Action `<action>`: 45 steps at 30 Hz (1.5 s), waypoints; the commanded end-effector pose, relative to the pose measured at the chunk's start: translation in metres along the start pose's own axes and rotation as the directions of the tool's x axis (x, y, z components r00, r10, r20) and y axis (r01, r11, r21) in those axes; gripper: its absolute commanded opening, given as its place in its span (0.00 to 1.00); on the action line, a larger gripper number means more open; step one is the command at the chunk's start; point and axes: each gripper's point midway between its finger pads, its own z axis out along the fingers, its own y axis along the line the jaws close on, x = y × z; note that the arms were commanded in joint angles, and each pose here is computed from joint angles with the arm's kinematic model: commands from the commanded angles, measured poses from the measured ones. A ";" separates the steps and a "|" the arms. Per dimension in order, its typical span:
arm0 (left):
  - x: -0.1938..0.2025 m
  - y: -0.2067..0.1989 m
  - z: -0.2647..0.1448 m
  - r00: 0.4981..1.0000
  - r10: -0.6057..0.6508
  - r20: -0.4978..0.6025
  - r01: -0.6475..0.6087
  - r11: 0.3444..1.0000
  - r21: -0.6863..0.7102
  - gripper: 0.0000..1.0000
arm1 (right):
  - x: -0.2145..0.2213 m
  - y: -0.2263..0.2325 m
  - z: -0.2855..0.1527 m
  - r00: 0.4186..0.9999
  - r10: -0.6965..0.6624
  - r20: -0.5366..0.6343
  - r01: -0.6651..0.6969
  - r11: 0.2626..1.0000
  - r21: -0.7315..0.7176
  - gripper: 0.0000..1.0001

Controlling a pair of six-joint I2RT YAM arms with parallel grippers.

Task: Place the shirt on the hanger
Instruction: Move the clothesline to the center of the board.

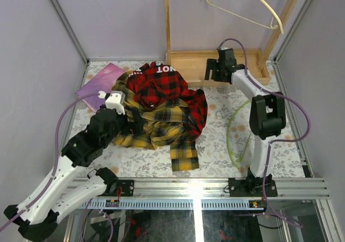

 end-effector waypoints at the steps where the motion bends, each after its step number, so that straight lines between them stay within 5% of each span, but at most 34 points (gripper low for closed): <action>1: 0.000 0.013 0.000 0.998 -0.033 0.062 0.037 0.998 -0.052 1.00 | -0.053 -0.005 0.013 0.993 -0.078 0.088 0.071 0.995 0.075 0.83; 14: 0.004 0.014 0.004 0.998 -0.030 0.046 0.033 0.998 -0.057 1.00 | -0.021 -0.044 0.093 0.992 -0.059 -0.115 0.079 0.980 0.181 0.82; 30: 0.005 0.015 0.007 0.999 -0.026 0.038 0.029 0.997 -0.071 1.00 | 0.081 -0.055 0.060 0.893 0.011 -0.450 0.069 0.985 0.161 0.77; 39: 0.007 0.013 0.008 0.999 -0.022 0.031 0.024 0.998 -0.057 1.00 | 0.118 -0.072 0.022 0.882 0.012 -0.472 0.097 0.974 0.206 0.79; 45: 0.009 0.012 0.011 1.000 -0.017 0.017 0.018 0.998 -0.061 1.00 | 0.086 -0.067 0.007 0.929 -0.039 -0.367 0.117 0.975 0.191 0.80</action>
